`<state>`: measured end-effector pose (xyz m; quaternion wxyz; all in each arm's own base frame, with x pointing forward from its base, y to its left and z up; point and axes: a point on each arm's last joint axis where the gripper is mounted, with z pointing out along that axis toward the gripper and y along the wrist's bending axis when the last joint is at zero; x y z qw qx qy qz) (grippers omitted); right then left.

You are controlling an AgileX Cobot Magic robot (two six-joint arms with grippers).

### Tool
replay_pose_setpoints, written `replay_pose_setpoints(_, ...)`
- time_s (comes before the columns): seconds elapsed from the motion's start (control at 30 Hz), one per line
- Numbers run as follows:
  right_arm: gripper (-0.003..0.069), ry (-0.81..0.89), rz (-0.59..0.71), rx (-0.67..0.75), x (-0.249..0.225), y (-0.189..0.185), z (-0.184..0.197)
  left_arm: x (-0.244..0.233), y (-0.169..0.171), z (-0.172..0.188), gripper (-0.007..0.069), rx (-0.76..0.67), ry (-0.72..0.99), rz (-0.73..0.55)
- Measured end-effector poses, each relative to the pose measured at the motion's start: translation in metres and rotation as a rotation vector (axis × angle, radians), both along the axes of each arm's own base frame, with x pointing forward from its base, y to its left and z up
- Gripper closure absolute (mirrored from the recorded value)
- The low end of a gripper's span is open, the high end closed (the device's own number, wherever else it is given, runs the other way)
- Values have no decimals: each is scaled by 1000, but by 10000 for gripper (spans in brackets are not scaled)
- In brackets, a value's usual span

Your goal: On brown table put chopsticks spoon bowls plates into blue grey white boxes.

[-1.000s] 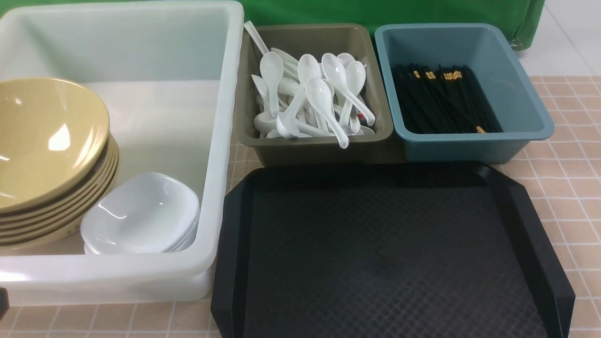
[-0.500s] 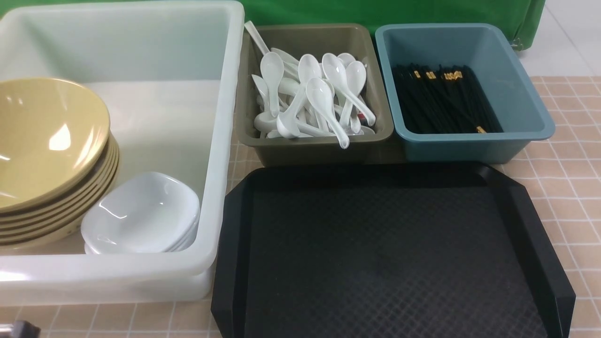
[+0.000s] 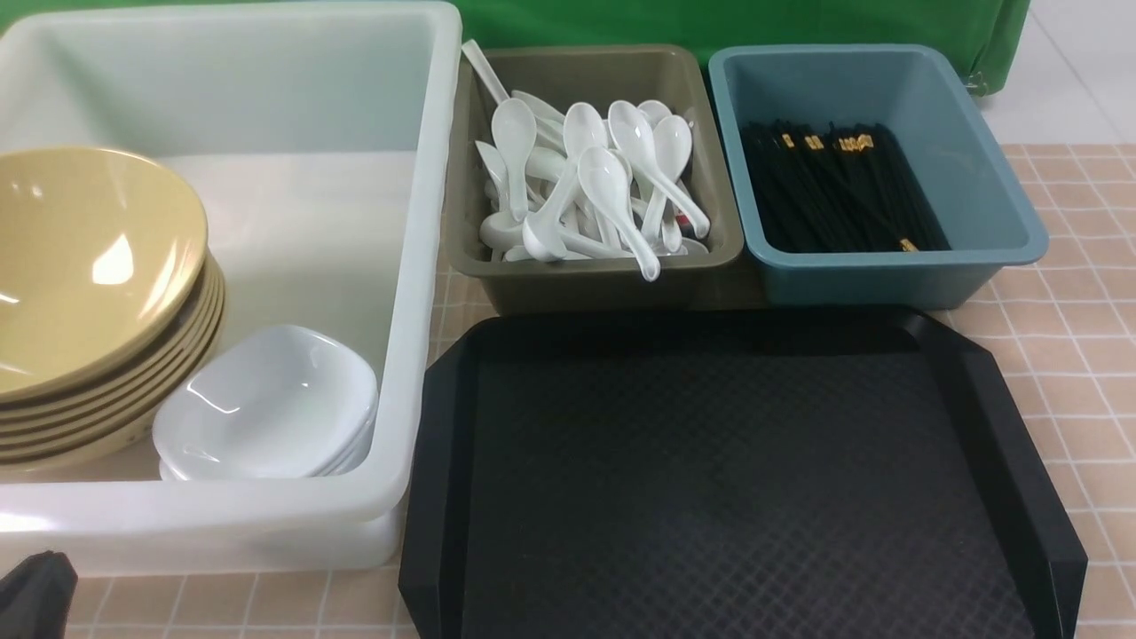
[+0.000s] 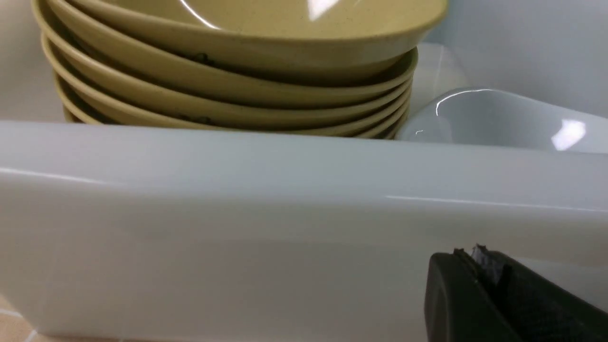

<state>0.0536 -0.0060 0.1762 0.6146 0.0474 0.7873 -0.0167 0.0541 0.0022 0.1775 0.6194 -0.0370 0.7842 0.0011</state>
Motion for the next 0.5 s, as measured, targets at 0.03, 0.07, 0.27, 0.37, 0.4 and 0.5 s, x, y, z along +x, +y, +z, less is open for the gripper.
replay_pose_setpoints(0.03,582,0,0,0,0,0,0,0,0,0,624,5,0,-1)
replay_pose_setpoints(0.07,582,0,0,0,0,0,0,0,0,0,624,7,0,-2)
replay_pose_setpoints(0.27,577,0,0,0,0,0,0,0,0,0,624,8,0,-2)
replay_pose_setpoints(0.37,572,1,0,0,0,0,0,0,0,0,624,9,0,-2)
replay_pose_setpoints(0.4,571,1,0,0,0,0,0,0,0,0,624,9,0,-2)
replay_pose_setpoints(0.5,569,1,0,0,0,0,0,0,0,0,624,9,0,-2)
